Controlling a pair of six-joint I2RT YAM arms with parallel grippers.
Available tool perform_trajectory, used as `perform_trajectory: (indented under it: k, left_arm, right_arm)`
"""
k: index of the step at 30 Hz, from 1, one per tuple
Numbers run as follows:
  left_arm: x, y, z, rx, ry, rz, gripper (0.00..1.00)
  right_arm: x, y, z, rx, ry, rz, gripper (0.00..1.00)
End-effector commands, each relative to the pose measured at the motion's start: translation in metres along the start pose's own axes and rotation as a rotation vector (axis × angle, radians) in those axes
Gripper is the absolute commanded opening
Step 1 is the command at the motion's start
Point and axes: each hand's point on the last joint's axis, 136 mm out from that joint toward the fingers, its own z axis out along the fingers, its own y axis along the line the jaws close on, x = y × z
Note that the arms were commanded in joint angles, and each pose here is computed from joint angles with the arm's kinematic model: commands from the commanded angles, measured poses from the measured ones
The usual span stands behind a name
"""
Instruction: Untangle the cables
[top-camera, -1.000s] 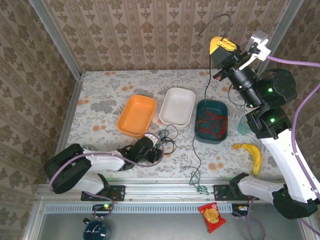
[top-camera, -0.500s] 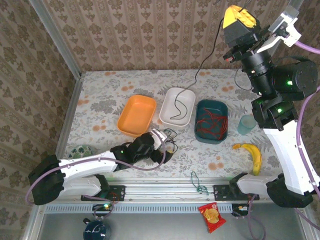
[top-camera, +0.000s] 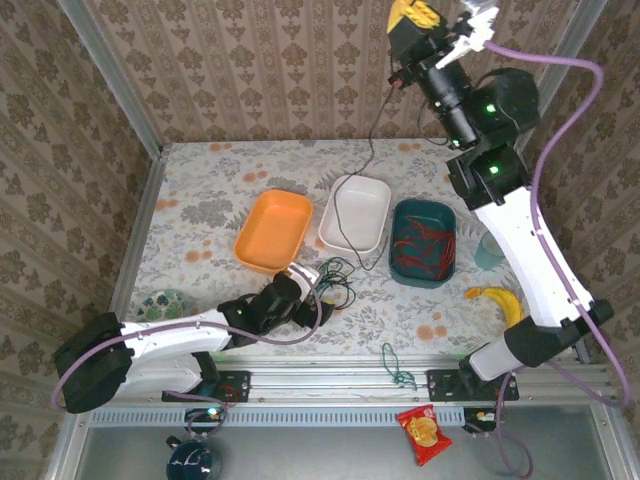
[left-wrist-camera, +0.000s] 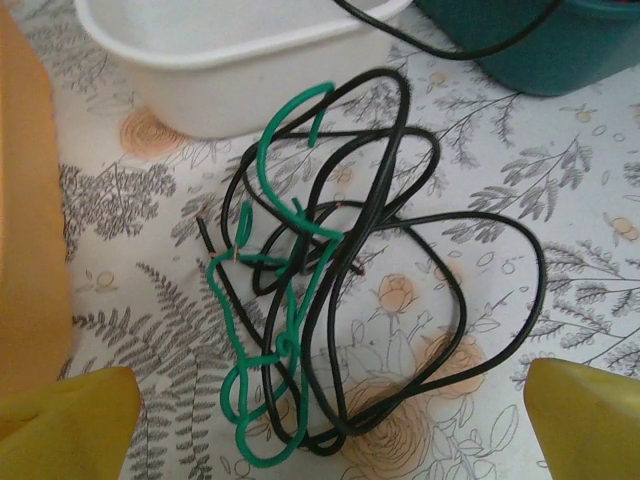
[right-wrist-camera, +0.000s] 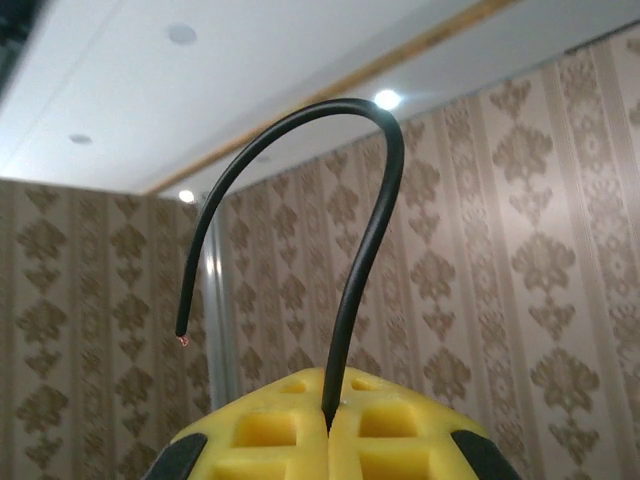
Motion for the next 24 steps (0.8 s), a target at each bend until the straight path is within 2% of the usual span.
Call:
perform_trajectory:
  k: [1,7,17,19,24]
  left_arm:
    - [0.0,0.009,0.001,-0.041,-0.024,-0.059,0.99]
    - [0.009,0.015,0.004,-0.062,-0.006,-0.068,0.99]
    - [0.015,0.017,0.006,-0.062,0.01,-0.077,0.99]
    - [0.015,0.017,0.006,-0.064,0.011,-0.078,0.99]
    - [0.016,0.018,0.007,-0.069,0.013,-0.081,0.99]
  right_arm:
    - [-0.036,0.0,-0.001,0.03,-0.084,-0.054,0.0]
    - [-0.057,0.001,0.004,0.039,-0.12,-0.122,0.0]
    - [-0.051,-0.007,0.013,0.07,-0.106,-0.17,0.0]
    - [-0.038,-0.015,0.016,0.1,-0.068,-0.184,0.0]
    - [0.026,-0.045,0.016,0.167,0.062,-0.136,0.0]
